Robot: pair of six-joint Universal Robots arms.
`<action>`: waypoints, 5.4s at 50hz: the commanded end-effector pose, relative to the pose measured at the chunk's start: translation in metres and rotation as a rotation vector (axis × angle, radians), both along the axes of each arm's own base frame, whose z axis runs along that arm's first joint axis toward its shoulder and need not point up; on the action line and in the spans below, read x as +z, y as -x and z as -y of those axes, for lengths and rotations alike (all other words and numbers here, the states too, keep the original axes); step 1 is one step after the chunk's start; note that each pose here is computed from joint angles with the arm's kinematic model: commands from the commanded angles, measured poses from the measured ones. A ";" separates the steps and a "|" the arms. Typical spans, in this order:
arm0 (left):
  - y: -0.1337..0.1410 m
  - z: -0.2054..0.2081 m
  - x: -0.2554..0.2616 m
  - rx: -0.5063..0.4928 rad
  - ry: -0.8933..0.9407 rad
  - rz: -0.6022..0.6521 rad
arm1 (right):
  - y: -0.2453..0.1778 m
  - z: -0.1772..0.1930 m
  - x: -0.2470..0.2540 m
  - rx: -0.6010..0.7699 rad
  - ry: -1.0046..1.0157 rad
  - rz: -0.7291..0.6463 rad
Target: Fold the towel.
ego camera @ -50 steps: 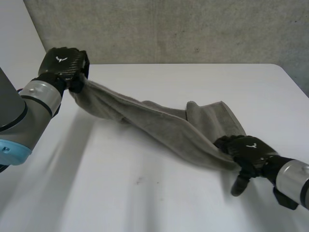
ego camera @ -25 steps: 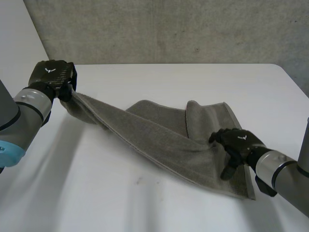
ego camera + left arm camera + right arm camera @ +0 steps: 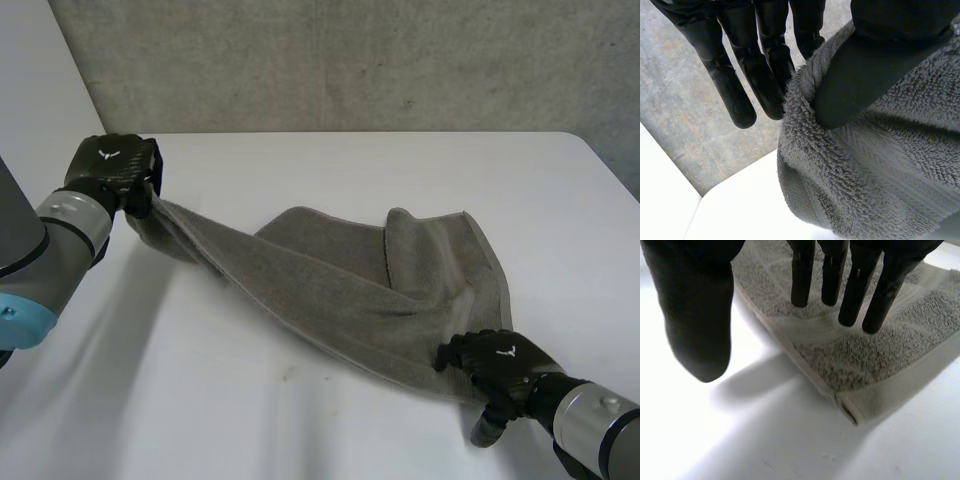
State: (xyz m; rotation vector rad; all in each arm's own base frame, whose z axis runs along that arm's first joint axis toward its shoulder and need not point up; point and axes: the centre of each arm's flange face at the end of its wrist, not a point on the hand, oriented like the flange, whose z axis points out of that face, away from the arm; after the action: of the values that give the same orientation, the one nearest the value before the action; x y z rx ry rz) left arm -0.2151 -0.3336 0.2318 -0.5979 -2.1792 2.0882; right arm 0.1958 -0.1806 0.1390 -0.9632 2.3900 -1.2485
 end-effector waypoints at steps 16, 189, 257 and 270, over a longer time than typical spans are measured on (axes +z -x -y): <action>0.004 -0.018 0.014 -0.024 0.009 -0.005 | 0.020 0.066 0.134 -0.189 0.672 0.018; -0.043 -0.007 -0.057 0.118 -0.087 -0.222 | -0.034 0.156 0.029 -0.098 0.425 -0.121; 0.010 0.070 -0.086 -0.027 -0.057 -0.010 | -0.050 0.257 0.055 -0.272 0.489 -0.213; -0.007 0.003 -0.056 -0.020 -0.064 -0.012 | -0.010 0.192 0.042 -0.176 0.299 -0.172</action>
State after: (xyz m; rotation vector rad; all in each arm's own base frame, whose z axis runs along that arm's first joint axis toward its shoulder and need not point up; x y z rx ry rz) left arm -0.2123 -0.3607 0.1695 -0.5967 -2.2246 1.9895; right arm 0.2146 -0.3936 0.2044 -0.9397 2.5374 -1.7666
